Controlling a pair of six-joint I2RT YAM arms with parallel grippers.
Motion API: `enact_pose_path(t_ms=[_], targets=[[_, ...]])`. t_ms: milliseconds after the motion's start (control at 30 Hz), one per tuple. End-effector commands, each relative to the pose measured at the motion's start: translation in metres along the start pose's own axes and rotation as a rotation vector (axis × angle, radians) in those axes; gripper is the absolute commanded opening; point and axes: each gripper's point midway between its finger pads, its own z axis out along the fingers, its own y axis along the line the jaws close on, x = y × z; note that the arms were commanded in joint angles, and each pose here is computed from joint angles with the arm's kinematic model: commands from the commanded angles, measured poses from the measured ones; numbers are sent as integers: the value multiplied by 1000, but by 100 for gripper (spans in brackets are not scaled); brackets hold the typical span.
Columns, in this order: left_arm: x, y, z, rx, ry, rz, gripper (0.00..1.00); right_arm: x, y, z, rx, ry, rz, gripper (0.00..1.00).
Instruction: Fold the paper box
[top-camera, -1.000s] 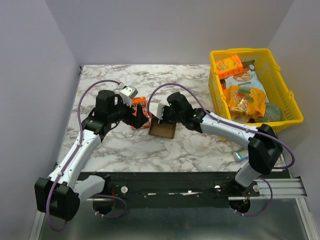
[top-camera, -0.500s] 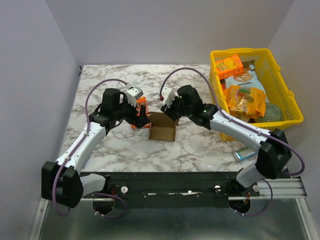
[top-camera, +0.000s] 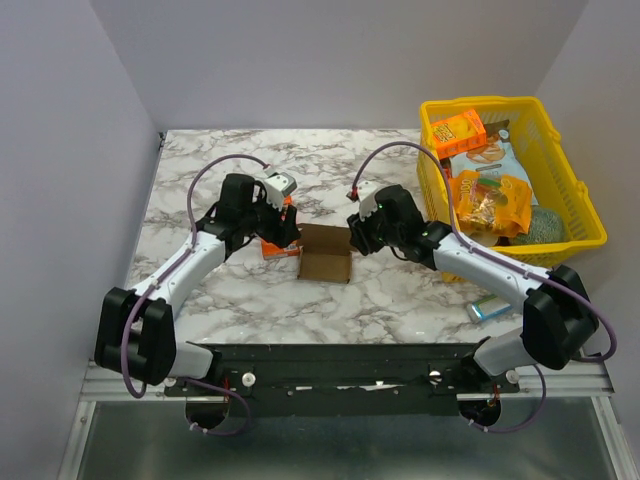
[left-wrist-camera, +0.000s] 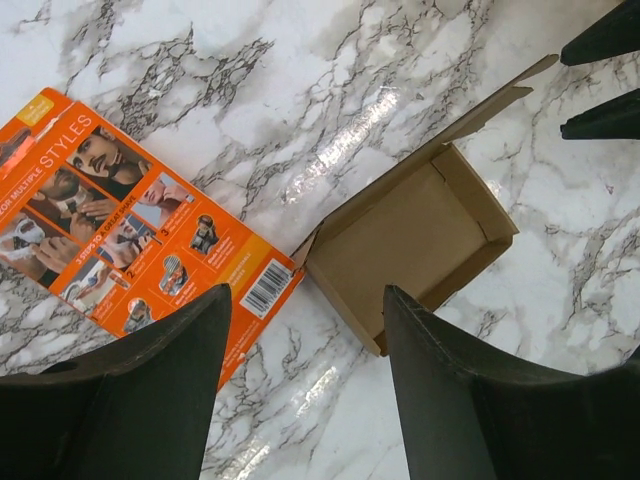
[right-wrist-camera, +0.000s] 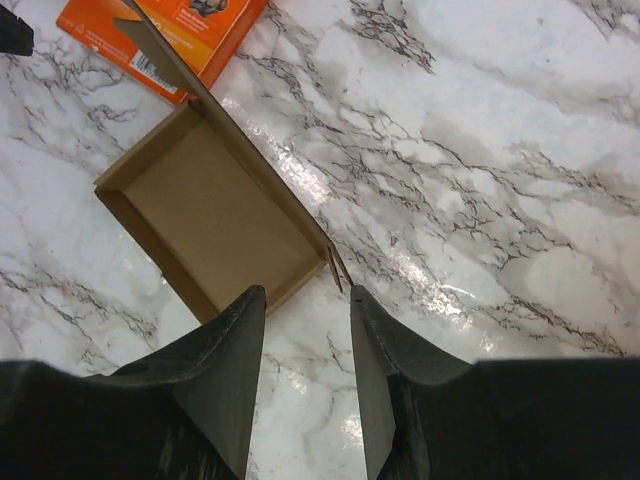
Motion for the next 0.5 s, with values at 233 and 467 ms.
enact_pose_path(t_ms=[233,467], targets=[[-8,1,24,16,-3,62,69,10,-3,12,-15,-12,50,48],[1,-1,34,19,37,64,52,11,-7,20,1,-9,29,43]])
